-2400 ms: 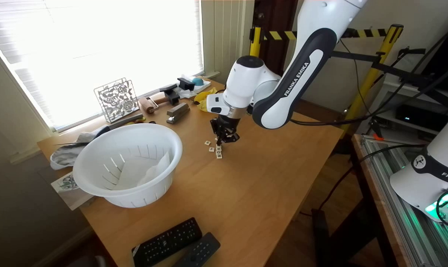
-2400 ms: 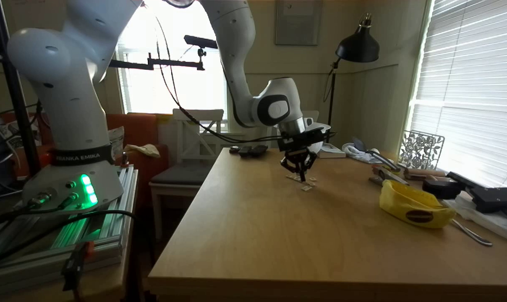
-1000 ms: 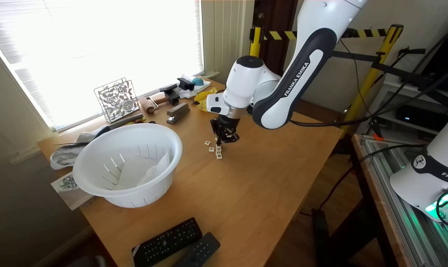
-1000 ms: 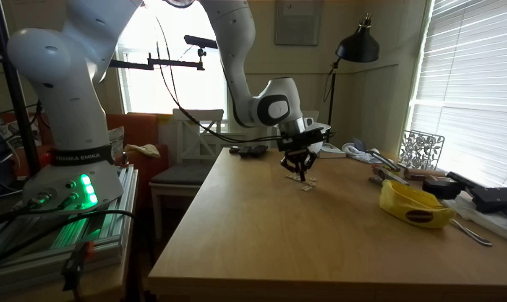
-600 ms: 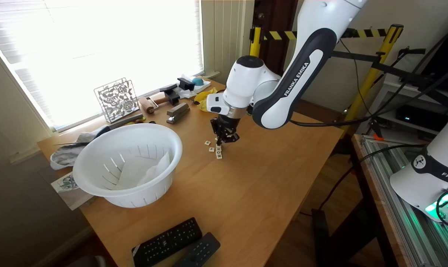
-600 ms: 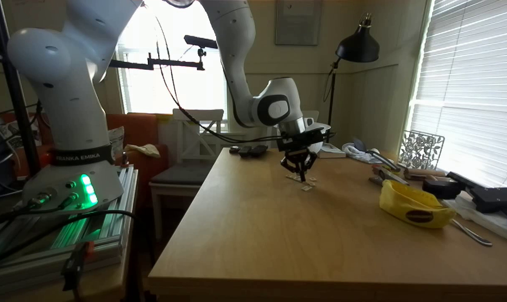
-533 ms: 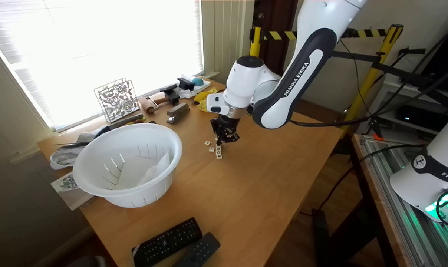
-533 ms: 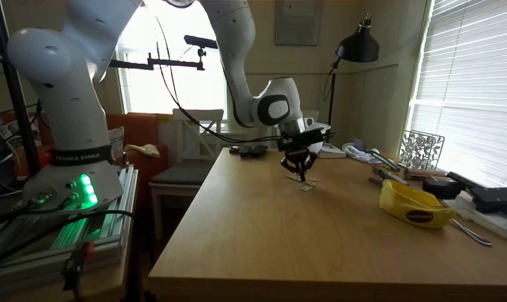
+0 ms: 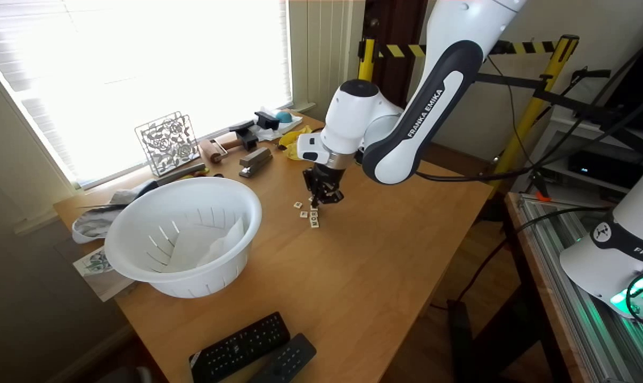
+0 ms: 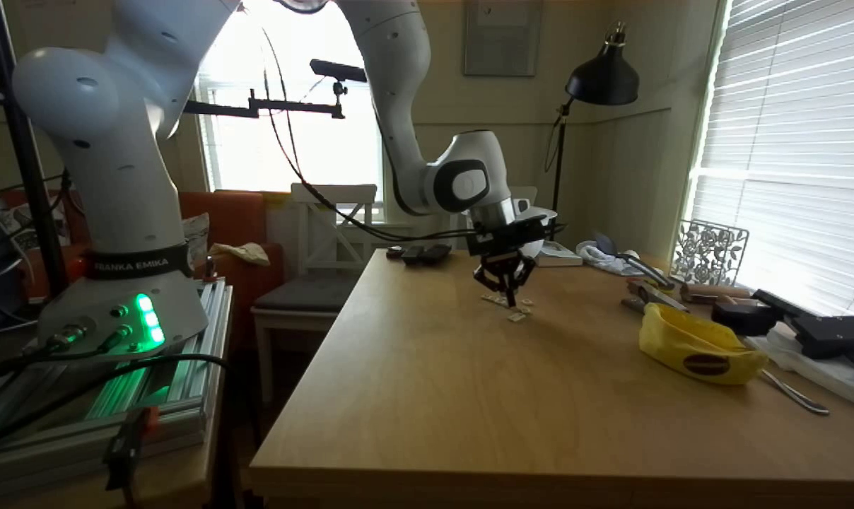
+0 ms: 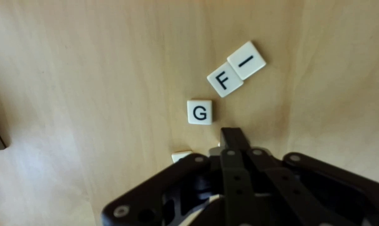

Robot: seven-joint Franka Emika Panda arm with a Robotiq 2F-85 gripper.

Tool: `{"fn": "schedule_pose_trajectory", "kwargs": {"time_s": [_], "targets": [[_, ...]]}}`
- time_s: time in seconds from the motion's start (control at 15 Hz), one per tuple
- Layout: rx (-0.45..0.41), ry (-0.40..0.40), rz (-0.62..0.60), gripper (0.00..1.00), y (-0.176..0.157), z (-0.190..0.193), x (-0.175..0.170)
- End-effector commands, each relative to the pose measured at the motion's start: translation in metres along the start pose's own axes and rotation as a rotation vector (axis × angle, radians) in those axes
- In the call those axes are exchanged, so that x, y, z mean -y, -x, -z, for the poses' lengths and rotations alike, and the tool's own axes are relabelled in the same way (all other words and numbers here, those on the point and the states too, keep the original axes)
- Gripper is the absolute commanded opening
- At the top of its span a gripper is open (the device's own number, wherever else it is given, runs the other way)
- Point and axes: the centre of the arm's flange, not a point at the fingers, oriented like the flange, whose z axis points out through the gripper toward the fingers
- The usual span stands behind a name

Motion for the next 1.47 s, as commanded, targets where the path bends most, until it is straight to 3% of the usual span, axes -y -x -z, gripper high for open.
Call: {"fn": "schedule_pose_trajectory", "kwargs": {"time_s": [0.0,1.4], "targets": [[-0.001,0.02,-0.007,0.0,-0.0003,-0.0013,0.0013],[-0.023,0.007,-0.036,0.0,-0.0086,-0.0074,0.0005]]}}
